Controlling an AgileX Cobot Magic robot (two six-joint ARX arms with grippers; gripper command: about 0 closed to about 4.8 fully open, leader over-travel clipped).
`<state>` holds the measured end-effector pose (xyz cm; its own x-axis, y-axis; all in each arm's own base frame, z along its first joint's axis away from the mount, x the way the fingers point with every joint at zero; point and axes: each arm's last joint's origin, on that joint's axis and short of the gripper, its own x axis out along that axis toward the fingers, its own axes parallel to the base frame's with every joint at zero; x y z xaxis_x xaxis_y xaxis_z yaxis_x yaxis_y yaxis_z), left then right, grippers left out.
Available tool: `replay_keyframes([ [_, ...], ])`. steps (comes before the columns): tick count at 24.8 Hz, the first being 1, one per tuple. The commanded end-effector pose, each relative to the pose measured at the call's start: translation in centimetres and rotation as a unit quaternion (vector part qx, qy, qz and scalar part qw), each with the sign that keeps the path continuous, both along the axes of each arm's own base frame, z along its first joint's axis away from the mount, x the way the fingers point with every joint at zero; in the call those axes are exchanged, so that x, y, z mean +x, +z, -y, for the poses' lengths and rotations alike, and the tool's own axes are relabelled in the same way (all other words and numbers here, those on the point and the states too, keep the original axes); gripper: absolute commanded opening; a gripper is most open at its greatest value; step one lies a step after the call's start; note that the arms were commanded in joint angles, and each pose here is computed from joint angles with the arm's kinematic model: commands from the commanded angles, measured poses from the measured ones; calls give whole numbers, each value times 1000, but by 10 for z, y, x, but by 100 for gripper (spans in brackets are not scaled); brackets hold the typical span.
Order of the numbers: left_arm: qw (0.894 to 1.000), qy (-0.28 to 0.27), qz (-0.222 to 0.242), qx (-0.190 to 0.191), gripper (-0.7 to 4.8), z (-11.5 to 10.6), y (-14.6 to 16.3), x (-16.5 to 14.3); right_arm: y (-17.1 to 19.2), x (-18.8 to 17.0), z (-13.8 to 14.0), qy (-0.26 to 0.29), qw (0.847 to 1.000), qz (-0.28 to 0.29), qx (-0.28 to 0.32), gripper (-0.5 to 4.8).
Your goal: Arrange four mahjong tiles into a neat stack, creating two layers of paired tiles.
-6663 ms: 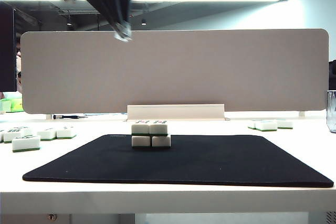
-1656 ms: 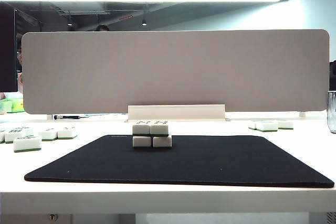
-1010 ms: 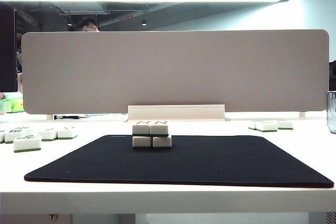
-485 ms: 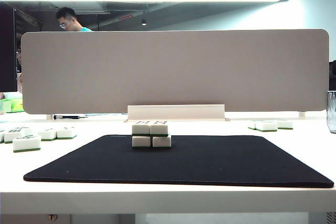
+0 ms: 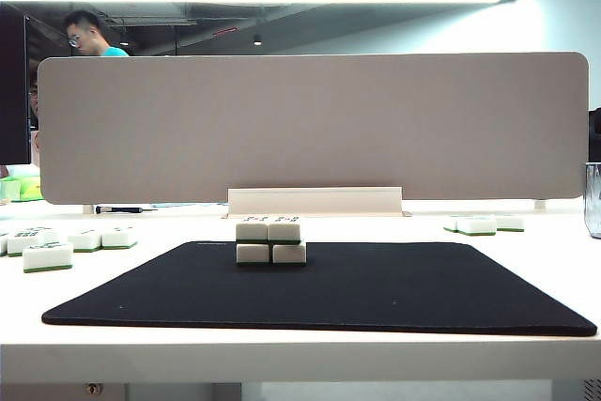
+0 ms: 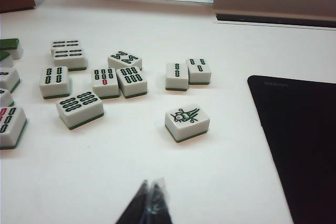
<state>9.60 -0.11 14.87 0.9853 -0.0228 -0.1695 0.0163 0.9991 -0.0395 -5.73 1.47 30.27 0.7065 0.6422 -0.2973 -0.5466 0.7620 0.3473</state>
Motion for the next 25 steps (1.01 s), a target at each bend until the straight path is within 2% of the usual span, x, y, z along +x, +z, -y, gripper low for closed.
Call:
replay_keyframes([
  [1,1000,-3,-5,1,-6,0,-1,0,1,-3,0,1,1000,17,-3,-1],
  [3,1000,-3,-5,1,-6,0,-1,0,2,-2,0,1,1000,30,-9,-1],
  [6,1000,-3,-5,1,-6,0,-1,0,14,7,0,3,993,120,-20,-1],
  [7,1000,-3,-5,1,-6,0,-1,0,15,15,0,-11,989,147,-23,-1],
  [10,1000,-3,-5,1,-6,0,-1,0,9,34,1,-52,985,163,-27,-1],
  [18,1000,-3,-5,1,-6,0,-1,0,-15,74,0,-75,979,186,-27,-1],
  [21,1000,-3,-5,1,-6,0,-1,0,-32,99,0,-90,970,227,-20,-1],
  [25,1000,-3,-5,1,-6,0,-1,0,-48,117,1,-142,961,239,7,-1],
])
